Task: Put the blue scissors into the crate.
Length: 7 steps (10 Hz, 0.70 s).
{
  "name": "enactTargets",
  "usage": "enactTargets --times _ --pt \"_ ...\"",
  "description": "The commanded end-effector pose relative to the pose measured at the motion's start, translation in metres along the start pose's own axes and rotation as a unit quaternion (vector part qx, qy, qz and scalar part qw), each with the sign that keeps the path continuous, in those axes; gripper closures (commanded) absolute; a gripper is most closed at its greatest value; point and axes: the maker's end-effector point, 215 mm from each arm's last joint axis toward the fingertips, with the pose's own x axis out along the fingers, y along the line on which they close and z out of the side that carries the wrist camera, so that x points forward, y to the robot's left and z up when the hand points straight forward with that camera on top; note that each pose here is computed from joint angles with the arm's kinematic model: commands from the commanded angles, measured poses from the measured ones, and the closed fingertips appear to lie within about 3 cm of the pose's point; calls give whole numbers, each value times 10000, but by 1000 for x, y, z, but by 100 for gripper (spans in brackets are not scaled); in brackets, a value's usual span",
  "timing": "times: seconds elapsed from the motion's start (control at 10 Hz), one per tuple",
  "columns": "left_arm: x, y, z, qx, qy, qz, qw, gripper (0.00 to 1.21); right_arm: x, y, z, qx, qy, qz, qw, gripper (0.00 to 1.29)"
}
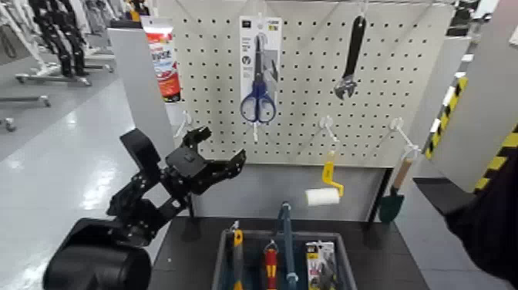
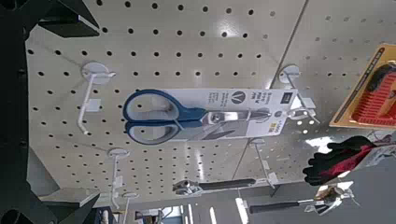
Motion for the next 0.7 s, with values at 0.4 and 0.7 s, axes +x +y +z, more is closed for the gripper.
enactTargets --times 0.4,0.7 --pt "35 23 49 317 -348 -288 9985 11 4 4 3 39 -50 51 10000 10" --pt "57 27 69 420 -410 -555 9967 13 6 5 5 42 -71 81 9999 10"
